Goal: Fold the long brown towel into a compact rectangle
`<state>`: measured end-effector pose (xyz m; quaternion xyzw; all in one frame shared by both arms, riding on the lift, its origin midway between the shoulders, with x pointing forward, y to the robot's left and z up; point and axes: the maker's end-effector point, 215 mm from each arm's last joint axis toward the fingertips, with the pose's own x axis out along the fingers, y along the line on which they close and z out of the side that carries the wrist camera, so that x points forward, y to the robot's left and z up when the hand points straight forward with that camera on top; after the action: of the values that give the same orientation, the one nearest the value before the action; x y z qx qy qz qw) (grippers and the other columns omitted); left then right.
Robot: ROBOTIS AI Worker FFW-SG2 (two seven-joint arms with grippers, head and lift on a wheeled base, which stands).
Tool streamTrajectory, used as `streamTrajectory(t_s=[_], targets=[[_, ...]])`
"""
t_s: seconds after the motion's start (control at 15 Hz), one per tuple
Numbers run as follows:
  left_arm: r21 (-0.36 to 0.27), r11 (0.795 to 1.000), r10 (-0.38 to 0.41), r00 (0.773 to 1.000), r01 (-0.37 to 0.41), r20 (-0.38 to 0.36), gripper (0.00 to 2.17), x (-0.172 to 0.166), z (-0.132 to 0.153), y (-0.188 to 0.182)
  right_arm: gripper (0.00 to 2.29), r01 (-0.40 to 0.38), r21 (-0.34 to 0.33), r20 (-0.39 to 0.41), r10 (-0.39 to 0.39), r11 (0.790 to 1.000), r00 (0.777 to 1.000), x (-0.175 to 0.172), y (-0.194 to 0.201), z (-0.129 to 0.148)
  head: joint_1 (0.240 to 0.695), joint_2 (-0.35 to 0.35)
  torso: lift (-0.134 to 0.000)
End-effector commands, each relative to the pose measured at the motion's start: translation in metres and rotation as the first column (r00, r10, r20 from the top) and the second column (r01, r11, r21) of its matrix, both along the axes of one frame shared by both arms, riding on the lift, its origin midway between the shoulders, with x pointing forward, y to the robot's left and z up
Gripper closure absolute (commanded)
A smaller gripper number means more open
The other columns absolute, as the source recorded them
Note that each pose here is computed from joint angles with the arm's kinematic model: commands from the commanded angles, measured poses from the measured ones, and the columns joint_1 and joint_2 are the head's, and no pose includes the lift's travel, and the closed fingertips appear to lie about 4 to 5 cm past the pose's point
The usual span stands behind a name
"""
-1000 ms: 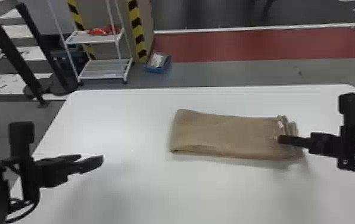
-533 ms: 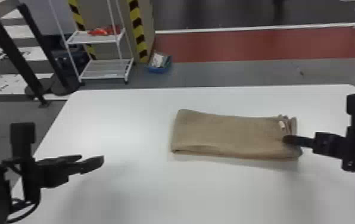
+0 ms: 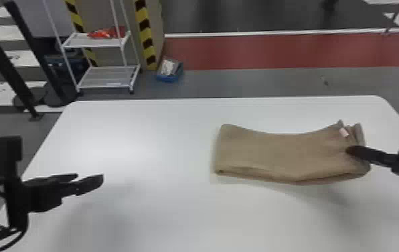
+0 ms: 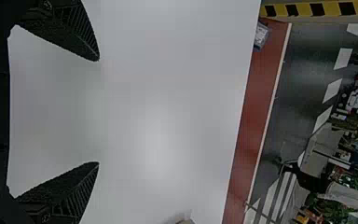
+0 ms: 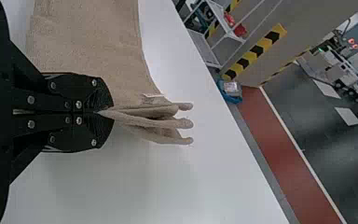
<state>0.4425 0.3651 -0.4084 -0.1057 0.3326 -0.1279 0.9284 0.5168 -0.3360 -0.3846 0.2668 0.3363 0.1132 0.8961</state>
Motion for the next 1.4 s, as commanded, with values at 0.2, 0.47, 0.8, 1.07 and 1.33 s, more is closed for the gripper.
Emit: streamTrajectory(t_s=[0.2, 0.47, 0.8, 1.07, 1.33], targets=[[0.000, 1.000, 0.003, 1.000, -0.003, 0.005, 0.09, 0.001, 0.002, 0.001, 1.30, 0.048, 0.047, 0.059, -0.051, 0.998, 0.997, 0.007, -0.027, 0.062, 0.695, 0.005, -0.123], [0.001, 1.000, 0.006, 1.000, -0.006, 0.001, 0.09, -0.002, 0.001, 0.003, 1.30, -0.068, 0.085, 0.118, 0.058, 0.994, 0.991, 0.036, 0.058, 0.075, 0.695, 0.025, -0.123], [0.007, 1.000, 0.009, 1.000, -0.009, 0.000, 0.09, -0.005, 0.001, 0.006, 1.30, -0.189, -0.008, 0.104, 0.189, 0.982, 0.976, 0.043, 0.123, 0.067, 0.695, 0.139, -0.123], [0.004, 1.000, 0.008, 1.000, -0.008, -0.004, 0.09, -0.005, -0.001, 0.005, 1.30, -0.253, -0.083, 0.075, 0.259, 0.964, 0.963, 0.045, 0.155, 0.043, 0.695, 0.183, -0.123], [0.004, 1.000, 0.010, 1.000, -0.010, -0.012, 0.09, -0.009, -0.005, 0.006, 1.30, -0.267, -0.135, 0.095, 0.281, 0.954, 0.955, 0.058, 0.165, 0.028, 0.695, 0.209, -0.123]])
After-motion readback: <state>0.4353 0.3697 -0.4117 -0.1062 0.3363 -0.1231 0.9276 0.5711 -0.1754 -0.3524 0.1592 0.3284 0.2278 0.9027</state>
